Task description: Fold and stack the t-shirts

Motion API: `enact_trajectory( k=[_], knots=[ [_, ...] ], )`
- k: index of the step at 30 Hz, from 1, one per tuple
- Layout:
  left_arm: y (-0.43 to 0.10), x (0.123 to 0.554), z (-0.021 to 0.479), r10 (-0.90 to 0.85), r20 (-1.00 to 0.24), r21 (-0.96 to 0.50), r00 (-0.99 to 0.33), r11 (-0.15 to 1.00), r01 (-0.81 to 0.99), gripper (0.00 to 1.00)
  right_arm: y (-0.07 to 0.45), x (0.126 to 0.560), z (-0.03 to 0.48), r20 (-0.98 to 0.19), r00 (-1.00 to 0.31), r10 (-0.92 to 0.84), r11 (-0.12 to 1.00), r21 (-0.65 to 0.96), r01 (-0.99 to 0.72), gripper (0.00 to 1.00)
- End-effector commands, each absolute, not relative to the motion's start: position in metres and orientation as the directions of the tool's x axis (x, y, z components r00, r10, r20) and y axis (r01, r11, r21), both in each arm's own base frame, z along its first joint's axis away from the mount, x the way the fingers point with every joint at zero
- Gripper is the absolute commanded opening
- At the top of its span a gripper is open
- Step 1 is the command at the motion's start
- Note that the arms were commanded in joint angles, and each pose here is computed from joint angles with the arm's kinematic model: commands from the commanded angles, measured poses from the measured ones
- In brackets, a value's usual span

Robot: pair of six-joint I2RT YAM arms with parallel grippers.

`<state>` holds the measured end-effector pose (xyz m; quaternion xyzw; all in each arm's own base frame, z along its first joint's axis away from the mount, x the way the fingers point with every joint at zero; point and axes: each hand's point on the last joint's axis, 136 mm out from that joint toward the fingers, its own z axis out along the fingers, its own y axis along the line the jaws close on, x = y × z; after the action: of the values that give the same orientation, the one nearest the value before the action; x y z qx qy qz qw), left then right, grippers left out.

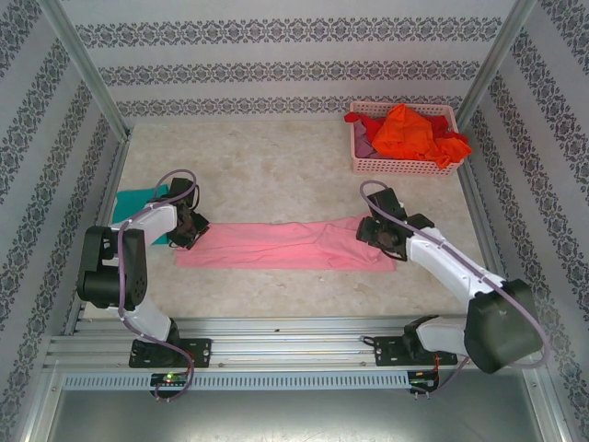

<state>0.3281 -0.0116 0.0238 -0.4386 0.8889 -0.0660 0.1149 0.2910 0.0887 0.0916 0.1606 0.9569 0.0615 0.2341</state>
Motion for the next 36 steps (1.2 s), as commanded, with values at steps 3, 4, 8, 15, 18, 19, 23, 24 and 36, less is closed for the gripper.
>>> enact_trajectory(
  k=[3,4,8,15,18,19,23,24,36],
  knots=[
    [-0.022,0.337,0.027,-0.776,-0.162,-0.239,-0.609,0.630,-0.739,0.38,0.112,0.304,0.064,-0.378,-0.877,0.297,0.953,0.181,0.244,0.43],
    [-0.021,0.336,0.024,-0.778,-0.159,-0.231,-0.608,0.628,-0.743,0.38,0.113,0.305,0.057,-0.364,-0.880,0.307,0.949,0.187,0.254,0.41],
    [-0.020,0.331,0.011,-0.780,-0.140,-0.202,-0.610,0.626,-0.753,0.39,0.101,0.315,0.029,-0.314,-0.879,0.358,0.932,0.177,0.316,0.40],
    [-0.017,0.320,0.006,-0.778,-0.130,-0.171,-0.615,0.628,-0.759,0.43,0.098,0.355,0.026,-0.326,-0.878,0.350,0.936,0.156,0.316,0.43],
    [-0.016,0.304,0.003,-0.775,-0.115,-0.143,-0.621,0.632,-0.762,0.45,0.105,0.379,0.024,-0.341,-0.883,0.323,0.946,0.151,0.288,0.43],
    [-0.016,0.297,0.001,-0.776,-0.106,-0.135,-0.622,0.631,-0.764,0.45,0.109,0.388,0.023,-0.342,-0.886,0.314,0.949,0.151,0.277,0.43],
    [-0.014,0.267,0.000,-0.781,-0.080,-0.100,-0.619,0.625,-0.775,0.46,0.137,0.427,0.027,-0.355,-0.892,0.281,0.956,0.189,0.226,0.43],
    [-0.012,0.259,0.000,-0.783,-0.084,-0.088,-0.616,0.622,-0.778,0.46,0.147,0.438,0.028,-0.361,-0.894,0.268,0.958,0.198,0.207,0.43],
    [-0.023,0.206,-0.003,-0.808,-0.004,-0.073,-0.589,0.587,-0.806,0.50,0.235,0.542,0.034,-0.385,-0.901,0.199,0.952,0.294,0.084,0.44]
  ],
)
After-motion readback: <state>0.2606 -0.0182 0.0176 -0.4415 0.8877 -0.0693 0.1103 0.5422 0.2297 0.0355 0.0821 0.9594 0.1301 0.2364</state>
